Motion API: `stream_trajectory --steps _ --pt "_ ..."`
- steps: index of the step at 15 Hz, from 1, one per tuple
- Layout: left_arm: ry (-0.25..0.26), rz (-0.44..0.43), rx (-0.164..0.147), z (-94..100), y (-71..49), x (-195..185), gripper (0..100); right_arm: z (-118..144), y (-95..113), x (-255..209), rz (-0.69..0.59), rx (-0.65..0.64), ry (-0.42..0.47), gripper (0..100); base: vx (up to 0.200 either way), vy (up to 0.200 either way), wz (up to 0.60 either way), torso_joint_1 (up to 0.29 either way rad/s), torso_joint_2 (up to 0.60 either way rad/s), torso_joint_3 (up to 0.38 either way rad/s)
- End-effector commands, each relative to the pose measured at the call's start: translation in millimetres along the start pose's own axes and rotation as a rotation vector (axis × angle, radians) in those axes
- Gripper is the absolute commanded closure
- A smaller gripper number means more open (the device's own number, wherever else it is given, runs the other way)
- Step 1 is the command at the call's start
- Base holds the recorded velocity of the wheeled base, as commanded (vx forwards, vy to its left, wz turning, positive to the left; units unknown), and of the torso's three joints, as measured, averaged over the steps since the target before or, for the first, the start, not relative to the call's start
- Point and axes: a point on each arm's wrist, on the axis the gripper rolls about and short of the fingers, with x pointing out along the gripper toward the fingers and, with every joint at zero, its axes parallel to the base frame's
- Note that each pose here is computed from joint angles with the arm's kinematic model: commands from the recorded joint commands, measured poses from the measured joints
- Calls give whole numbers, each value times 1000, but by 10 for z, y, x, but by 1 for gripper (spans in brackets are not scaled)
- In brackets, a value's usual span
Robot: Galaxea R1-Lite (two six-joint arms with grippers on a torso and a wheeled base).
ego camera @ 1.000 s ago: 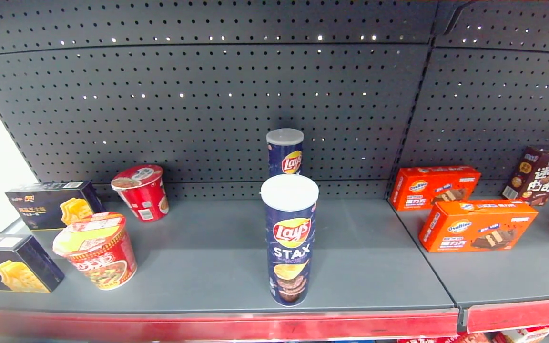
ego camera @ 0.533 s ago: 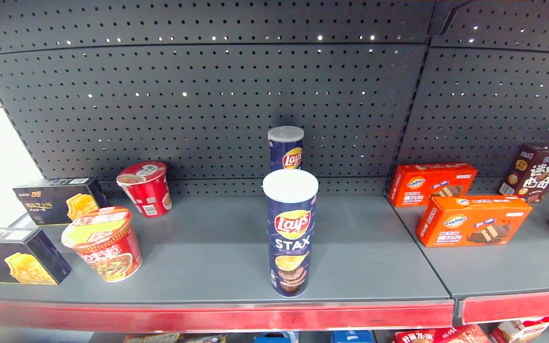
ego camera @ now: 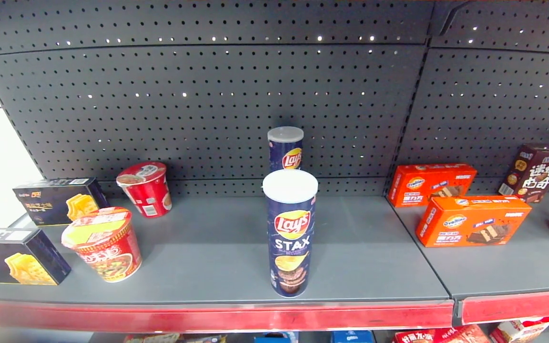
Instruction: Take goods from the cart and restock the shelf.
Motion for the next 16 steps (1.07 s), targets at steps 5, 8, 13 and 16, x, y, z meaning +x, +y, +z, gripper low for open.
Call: stream_trajectory --steps 5,8,13,16 --pt "2 0 0 0 0 1 0 2 3 1 13 12 2 0 0 0 240 3 0 2" --pt "-1 0 0 1 0 0 0 1 5 1 22 12 4 0 0 0 0 0 0 0" --pt "-1 0 0 1 0 0 0 1 6 1 27 -93 2 0 0 0 0 0 0 0" --pt "2 -3 1 0 -1 1 0 -1 33 -4 150 -103 5 0 0 0 0 0 0 0"
